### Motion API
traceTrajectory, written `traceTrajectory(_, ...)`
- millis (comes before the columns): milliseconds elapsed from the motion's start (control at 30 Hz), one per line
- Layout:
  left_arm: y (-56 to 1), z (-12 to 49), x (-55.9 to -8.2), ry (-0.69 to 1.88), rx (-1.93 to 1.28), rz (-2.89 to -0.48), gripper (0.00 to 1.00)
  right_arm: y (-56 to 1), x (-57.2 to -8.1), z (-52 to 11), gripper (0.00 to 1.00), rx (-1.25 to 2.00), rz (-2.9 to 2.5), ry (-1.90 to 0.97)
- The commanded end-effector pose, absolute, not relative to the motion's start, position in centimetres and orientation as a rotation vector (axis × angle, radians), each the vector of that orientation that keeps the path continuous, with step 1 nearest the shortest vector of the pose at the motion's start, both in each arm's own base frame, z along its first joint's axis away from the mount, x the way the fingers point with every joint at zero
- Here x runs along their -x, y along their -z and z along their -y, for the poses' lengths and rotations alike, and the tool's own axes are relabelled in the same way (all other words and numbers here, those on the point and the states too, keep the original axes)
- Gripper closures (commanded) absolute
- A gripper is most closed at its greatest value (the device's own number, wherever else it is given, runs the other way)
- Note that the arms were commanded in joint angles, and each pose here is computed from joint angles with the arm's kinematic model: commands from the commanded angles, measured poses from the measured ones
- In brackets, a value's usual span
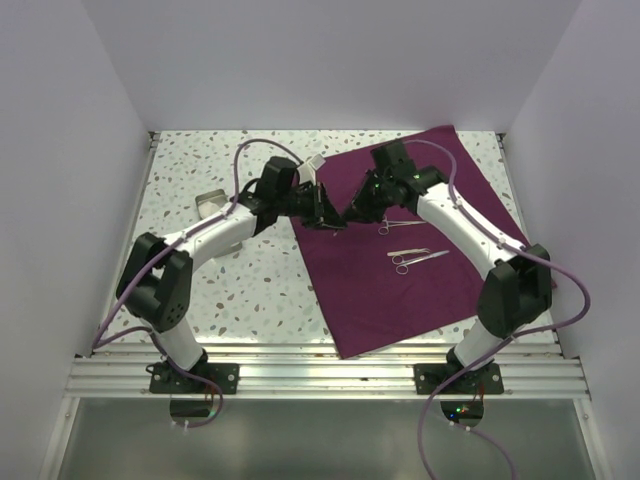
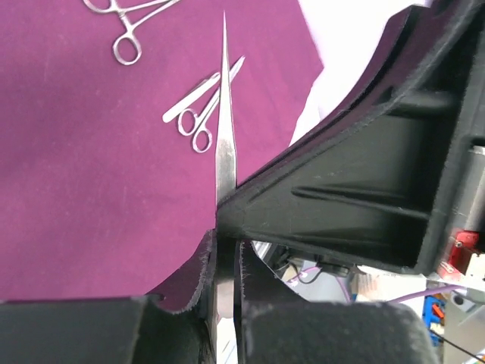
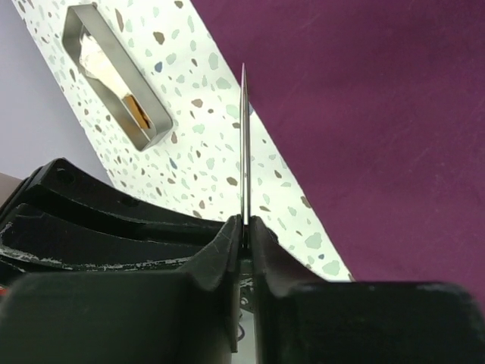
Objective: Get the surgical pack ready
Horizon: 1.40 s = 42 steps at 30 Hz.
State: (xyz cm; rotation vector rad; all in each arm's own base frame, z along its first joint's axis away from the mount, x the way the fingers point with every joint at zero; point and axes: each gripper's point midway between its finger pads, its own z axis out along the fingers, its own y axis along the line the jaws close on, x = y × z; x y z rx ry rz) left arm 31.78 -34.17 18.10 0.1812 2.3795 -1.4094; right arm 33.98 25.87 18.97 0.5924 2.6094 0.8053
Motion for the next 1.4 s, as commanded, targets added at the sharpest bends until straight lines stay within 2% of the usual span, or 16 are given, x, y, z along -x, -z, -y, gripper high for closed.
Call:
traceTrajectory(0,-17.4,33.3,-32.3,1.331,-0.185,-2.408,1.00,-20.3,-34.4,-26.3,0.71,-0.523,-2.592,-0.817)
traceTrajectory(100,-15.8,29.8,-33.8,1.126,-0.098,-2.475,1.00,-19.9,-34.8,-23.9,0.40,-0.512,-2.600,-0.667)
traceTrajectory(200,-14.4,23.5,-35.8,0.839,0.049,-2.519,1.00,-18.8,-35.1,-20.0,0.28,-0.527,-2.628,-0.501)
traceTrajectory(367,-13.4,10.3,-37.9,0.265,0.347,-2.473,1.00,-15.2,-34.0,-12.8,0.29,-0.670,-2.692,-0.316)
traceTrajectory(467,-11.9,6.1,-37.8,0.137,0.451,-2.496,1.00,-13.5,-32.7,-10.1,0.30,-0.724,-2.710,-0.223)
traceTrajectory(567,-10.2,3.5,-38.1,0.053,0.522,-2.516,1.00,-12.1,-32.2,-8.3,0.36,-0.811,-2.702,-0.172)
traceTrajectory(833,-7.4,0.7,-39.6,-0.030,0.602,-2.522,0.99,-7.9,-33.5,-8.0,0.43,-0.945,-2.693,-0.111)
traceTrajectory(900,-6.6,0.6,-39.6,-0.031,0.609,-2.548,0.92,-7.1,-34.1,-8.2,0.45,-0.976,-2.680,-0.114)
traceTrajectory(933,-6.4,0.6,-39.7,-0.032,0.613,-2.549,0.77,-6.8,-34.4,-8.3,0.46,-0.982,-2.678,-0.112)
traceTrajectory(1000,-6.5,0.5,-39.8,-0.032,0.616,-2.545,0.69,-6.0,-34.8,-8.1,0.46,-1.008,-2.681,-0.086)
traceTrajectory(1033,-6.7,0.5,-39.8,-0.030,0.612,-2.543,0.59,-5.9,-35.0,-8.1,0.46,-1.015,-2.675,-0.089)
traceTrajectory(1133,-7.8,0.6,-40.0,-0.018,0.598,-2.527,0.47,-5.0,-35.5,-8.3,0.47,-1.049,-2.678,-0.079)
traceTrajectory(1233,-9.1,0.9,-40.0,0.014,0.590,-2.515,0.41,-4.3,-35.4,-8.2,0.47,-1.085,-2.681,-0.061)
traceTrajectory(1367,-11.5,2.4,-39.9,0.140,0.576,-2.485,0.40,-3.7,-35.6,-7.8,0.49,-1.124,-2.656,-0.029)
